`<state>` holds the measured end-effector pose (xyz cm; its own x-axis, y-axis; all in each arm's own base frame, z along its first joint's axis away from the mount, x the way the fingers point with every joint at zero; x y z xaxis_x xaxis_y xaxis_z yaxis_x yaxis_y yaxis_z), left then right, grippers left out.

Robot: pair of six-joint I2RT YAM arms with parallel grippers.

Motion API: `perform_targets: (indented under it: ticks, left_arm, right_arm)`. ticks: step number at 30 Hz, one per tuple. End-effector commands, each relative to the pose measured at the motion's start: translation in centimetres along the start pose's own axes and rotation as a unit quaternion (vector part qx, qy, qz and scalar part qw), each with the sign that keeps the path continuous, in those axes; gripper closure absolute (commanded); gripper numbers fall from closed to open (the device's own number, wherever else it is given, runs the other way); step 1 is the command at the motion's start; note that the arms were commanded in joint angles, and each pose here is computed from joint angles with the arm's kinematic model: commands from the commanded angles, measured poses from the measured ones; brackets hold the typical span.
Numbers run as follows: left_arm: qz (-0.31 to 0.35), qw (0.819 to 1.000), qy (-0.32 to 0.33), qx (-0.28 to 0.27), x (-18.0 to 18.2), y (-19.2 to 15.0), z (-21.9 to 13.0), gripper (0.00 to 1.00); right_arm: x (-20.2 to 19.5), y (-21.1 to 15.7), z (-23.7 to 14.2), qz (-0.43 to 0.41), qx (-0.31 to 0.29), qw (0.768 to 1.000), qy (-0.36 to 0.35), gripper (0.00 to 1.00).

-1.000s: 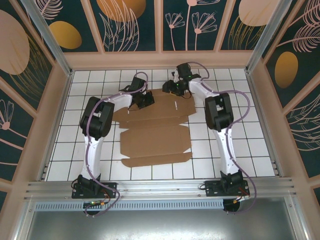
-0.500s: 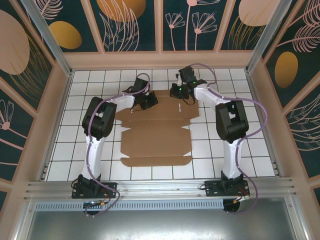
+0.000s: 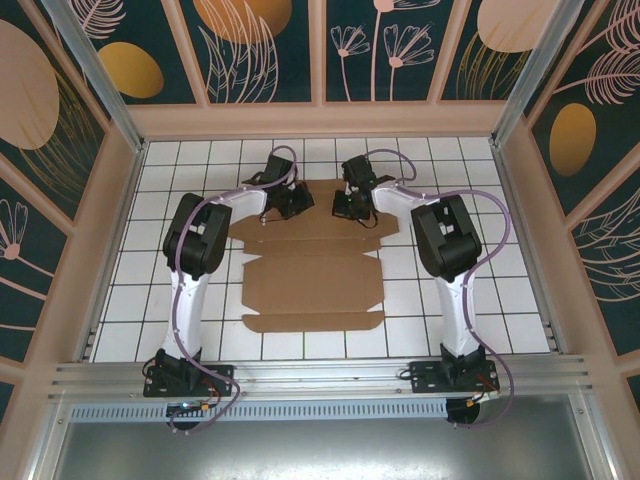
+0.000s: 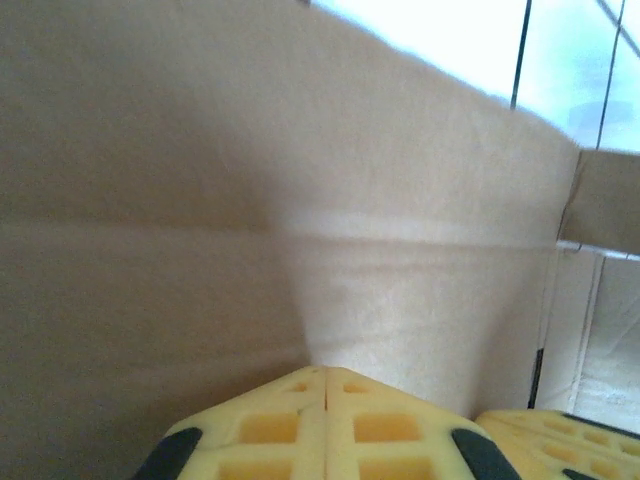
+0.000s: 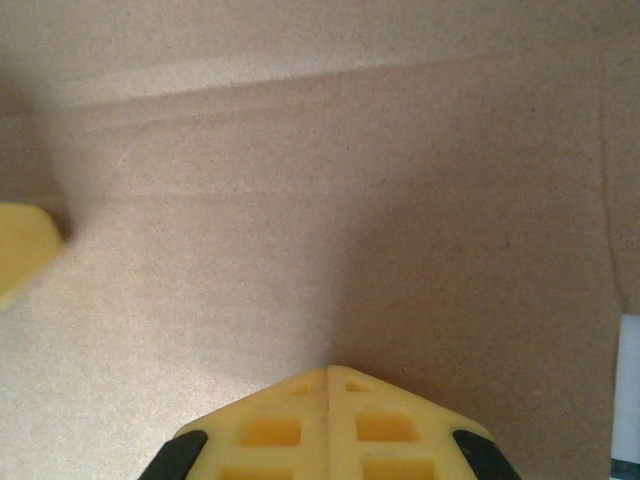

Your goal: Fold the paper box

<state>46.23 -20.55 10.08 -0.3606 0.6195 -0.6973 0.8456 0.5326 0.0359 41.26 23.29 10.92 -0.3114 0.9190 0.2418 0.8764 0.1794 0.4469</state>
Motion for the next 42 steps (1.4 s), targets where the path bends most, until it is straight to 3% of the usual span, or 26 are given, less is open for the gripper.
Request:
perform_targets:
  ticks: [1,8,15,22,35,42]
  left_arm:
    - [0.011,0.999,-0.029,-0.04,-1.9,3.5,-4.2,0.82]
    - [-0.028,0.992,0.018,-0.125,1.6,10.2,-9.4,0.54]
    - [-0.014,0.984,0.088,-0.151,3.1,12.5,-9.4,0.36]
    - [-0.034,0.986,0.105,-0.124,5.1,12.3,-7.3,0.34]
    - [-0.058,0.997,0.001,-0.046,5.6,10.6,-5.4,0.36]
    - [-0.046,0.997,-0.034,-0.042,4.1,10.6,-6.4,0.38]
  right_arm:
    - [-1.3,-2.7,2.1,0.013,0.05,0.997,-0.057,1.0]
    - [-1.2,-3.0,2.3,0.014,0.051,0.997,-0.047,1.0]
    - [-0.9,-3.2,2.5,0.014,0.055,0.998,-0.035,1.0]
    - [-0.8,-3.1,2.5,0.015,0.054,0.998,-0.029,1.0]
    - [-0.8,-3.7,3.1,0.014,0.062,0.998,-0.023,1.0]
    - [-0.8,-3.5,3.1,0.012,0.062,0.998,-0.024,1.0]
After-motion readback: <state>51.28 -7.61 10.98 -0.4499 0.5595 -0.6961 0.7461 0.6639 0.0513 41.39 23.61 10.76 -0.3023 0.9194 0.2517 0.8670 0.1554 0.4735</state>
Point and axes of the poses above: each hand's point on the last joint's axis, 136 mm out from that joint toward the fingers, its own z axis out along the fingers, its own x axis along the line the jaws close on, y = z × x, the point moved 10 cm from there along -z, back along the fingers, and after that the axes turned 15 degrees about -z, right-handed, at the moved point
